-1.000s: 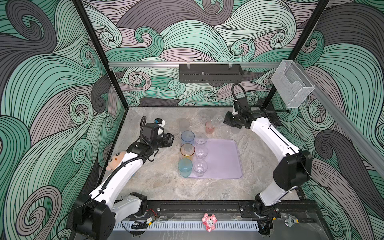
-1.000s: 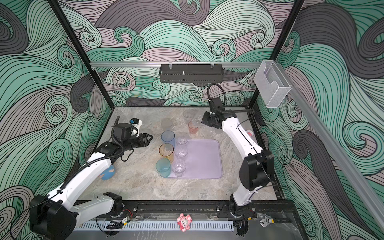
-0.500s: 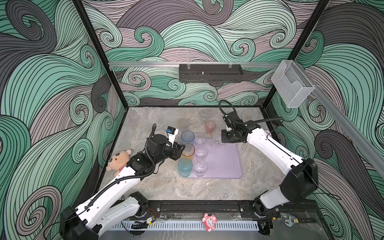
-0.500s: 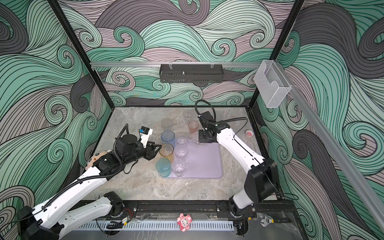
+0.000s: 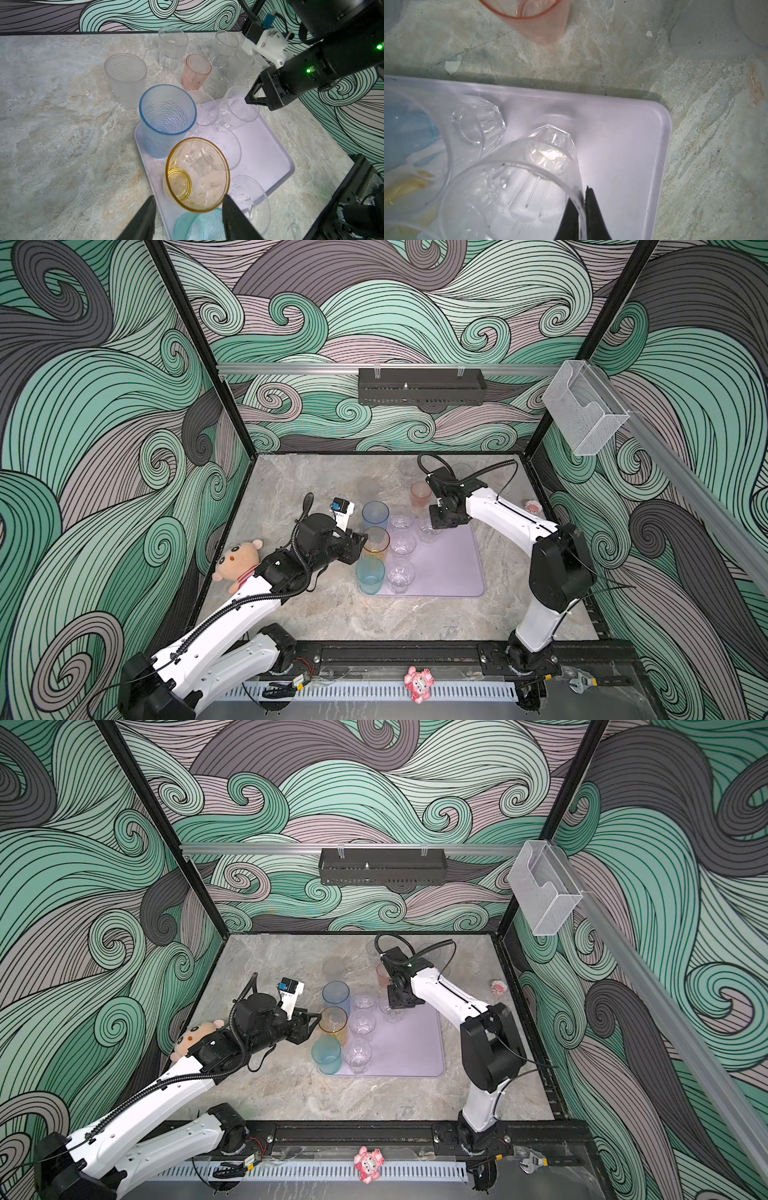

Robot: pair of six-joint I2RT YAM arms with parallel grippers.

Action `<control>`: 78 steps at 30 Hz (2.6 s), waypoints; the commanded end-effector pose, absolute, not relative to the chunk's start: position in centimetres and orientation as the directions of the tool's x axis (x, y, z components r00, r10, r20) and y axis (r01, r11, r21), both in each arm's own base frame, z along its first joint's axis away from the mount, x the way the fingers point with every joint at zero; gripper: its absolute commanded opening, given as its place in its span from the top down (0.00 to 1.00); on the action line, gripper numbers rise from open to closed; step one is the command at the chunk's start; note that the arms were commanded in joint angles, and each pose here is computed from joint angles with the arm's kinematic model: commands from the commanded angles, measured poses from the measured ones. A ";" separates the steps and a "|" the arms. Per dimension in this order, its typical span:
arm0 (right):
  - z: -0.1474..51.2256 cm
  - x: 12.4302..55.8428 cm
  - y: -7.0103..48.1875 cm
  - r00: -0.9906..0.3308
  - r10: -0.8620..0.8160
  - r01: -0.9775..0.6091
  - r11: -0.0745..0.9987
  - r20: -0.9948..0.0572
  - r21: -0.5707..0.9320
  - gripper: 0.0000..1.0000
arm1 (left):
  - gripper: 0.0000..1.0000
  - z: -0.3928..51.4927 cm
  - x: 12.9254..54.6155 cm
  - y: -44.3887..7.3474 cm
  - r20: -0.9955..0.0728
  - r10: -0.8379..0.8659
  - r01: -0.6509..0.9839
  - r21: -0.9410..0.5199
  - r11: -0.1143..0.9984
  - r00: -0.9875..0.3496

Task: Place the glasses into the tray
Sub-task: 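Carry the glass over the tray, lower it at the far corner, open right gripper, then draw the right gripper back to another clear glass beyond the tray, then lower the right gripper around the clear glass and close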

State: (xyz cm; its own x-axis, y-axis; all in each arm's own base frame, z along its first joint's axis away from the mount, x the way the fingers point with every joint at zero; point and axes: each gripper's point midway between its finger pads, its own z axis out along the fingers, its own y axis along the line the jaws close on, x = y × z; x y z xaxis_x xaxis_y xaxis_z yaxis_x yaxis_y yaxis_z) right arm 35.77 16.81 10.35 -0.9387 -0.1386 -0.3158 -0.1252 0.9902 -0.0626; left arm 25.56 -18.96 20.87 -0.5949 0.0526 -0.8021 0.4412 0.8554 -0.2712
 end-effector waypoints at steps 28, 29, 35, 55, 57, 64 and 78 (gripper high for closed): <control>19.1 39.5 14.7 -0.873 0.121 0.014 0.975 -0.473 0.223 0.52 | 0.43 23.0 31.3 -10.3 -0.724 0.022 0.116 -0.081 0.990 -0.689; 19.4 40.1 14.1 -0.862 0.150 0.038 0.972 -0.485 0.232 0.51 | 0.44 22.5 31.6 -9.7 -0.690 -0.008 0.087 -0.103 0.991 -0.724; 19.1 44.9 11.5 -0.825 0.275 0.158 0.951 -0.493 0.266 0.46 | 0.43 21.2 34.5 -9.7 -0.647 -0.163 0.008 -0.253 0.967 -0.745; 11.5 56.1 3.9 -0.828 0.346 0.325 0.937 -0.442 0.126 0.44 | 0.45 15.4 36.1 -12.6 -0.603 -0.166 0.076 -0.355 0.932 -0.781; 11.1 56.6 3.8 -0.827 0.350 0.326 0.936 -0.440 0.133 0.46 | 0.45 15.3 36.2 -12.8 -0.596 -0.173 0.075 -0.368 0.927 -0.784; 9.2 57.8 3.6 -0.835 0.345 0.320 0.938 -0.429 0.131 0.58 | 0.45 14.7 37.0 -13.4 -0.572 -0.198 0.058 -0.398 0.916 -0.796; 8.1 57.8 3.7 -0.842 0.342 0.323 0.939 -0.418 0.118 0.82 | 0.43 12.5 37.0 -13.4 -0.502 -0.197 0.014 -0.386 0.922 -0.842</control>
